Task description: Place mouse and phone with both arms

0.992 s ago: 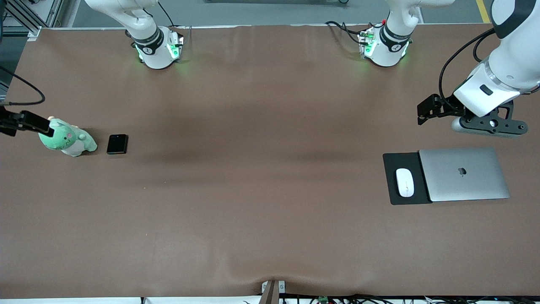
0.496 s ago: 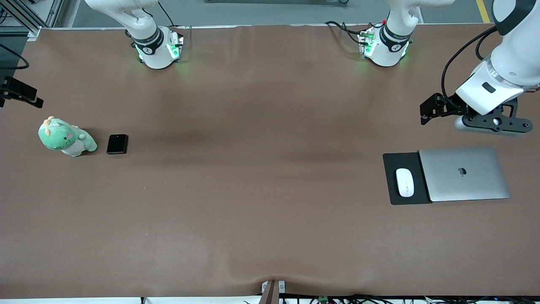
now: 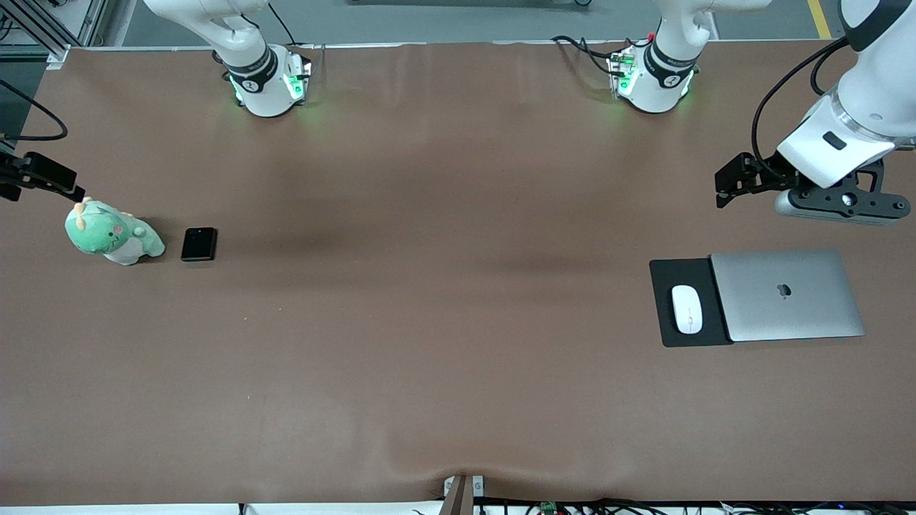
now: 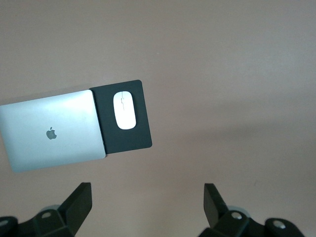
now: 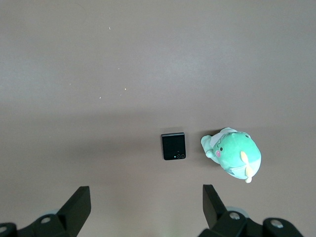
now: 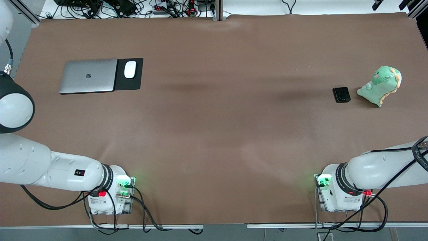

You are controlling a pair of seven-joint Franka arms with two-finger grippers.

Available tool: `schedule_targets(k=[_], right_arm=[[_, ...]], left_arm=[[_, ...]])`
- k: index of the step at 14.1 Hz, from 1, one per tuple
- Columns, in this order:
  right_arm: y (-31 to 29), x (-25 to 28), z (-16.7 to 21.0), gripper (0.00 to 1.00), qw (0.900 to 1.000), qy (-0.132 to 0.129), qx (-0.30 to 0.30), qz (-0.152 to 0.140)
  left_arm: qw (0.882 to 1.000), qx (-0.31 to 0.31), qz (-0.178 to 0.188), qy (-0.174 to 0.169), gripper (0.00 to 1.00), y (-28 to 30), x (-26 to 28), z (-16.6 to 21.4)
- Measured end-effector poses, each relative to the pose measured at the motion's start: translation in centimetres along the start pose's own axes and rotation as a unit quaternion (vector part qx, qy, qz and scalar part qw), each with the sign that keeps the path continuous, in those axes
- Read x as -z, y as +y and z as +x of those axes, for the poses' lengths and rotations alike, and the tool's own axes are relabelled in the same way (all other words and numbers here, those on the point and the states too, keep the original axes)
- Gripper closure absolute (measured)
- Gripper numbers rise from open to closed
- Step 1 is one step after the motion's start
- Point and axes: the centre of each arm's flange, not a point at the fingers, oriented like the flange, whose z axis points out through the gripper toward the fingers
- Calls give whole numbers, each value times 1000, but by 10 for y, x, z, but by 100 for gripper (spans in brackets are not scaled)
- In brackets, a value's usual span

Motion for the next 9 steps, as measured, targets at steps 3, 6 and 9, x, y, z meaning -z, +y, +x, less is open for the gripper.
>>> schedule_targets(k=[3, 6, 9], right_arm=[[1, 2, -7, 0, 1000, 4, 0, 2], [0, 1, -6, 0, 1000, 7, 1, 2], [-1, -1, -5, 0, 1000, 6, 2, 2]], left_arm=[[1000, 1, 0, 0, 0, -1, 0, 0], [1000, 1, 0, 0, 0, -1, 0, 0], [1000, 1, 0, 0, 0, -1, 0, 0]])
